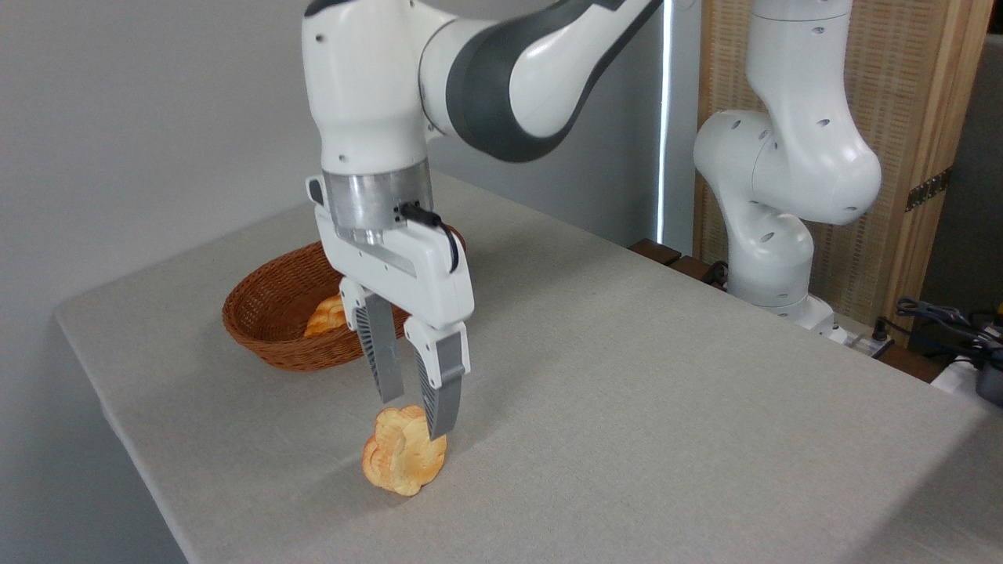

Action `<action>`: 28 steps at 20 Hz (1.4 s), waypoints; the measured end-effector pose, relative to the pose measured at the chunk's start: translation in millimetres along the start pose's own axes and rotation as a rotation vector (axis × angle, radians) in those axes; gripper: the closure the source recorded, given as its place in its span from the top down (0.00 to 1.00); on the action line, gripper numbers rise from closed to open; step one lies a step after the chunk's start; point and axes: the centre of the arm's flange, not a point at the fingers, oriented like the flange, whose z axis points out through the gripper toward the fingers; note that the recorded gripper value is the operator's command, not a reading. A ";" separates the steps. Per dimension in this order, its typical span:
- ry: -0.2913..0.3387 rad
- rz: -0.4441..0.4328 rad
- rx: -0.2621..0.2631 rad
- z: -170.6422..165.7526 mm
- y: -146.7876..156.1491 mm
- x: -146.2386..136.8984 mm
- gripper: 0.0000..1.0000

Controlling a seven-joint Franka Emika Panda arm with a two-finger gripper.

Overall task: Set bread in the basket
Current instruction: 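Lower the gripper onto the golden bread roll and close on it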

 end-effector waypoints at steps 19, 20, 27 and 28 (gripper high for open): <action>0.041 0.064 0.058 33.7 12.9 19.4 0.45; 0.041 0.064 0.058 33.7 12.9 19.4 0.45; 0.041 0.064 0.058 33.7 12.9 19.4 0.45; 0.041 0.064 0.058 33.7 12.9 19.4 0.45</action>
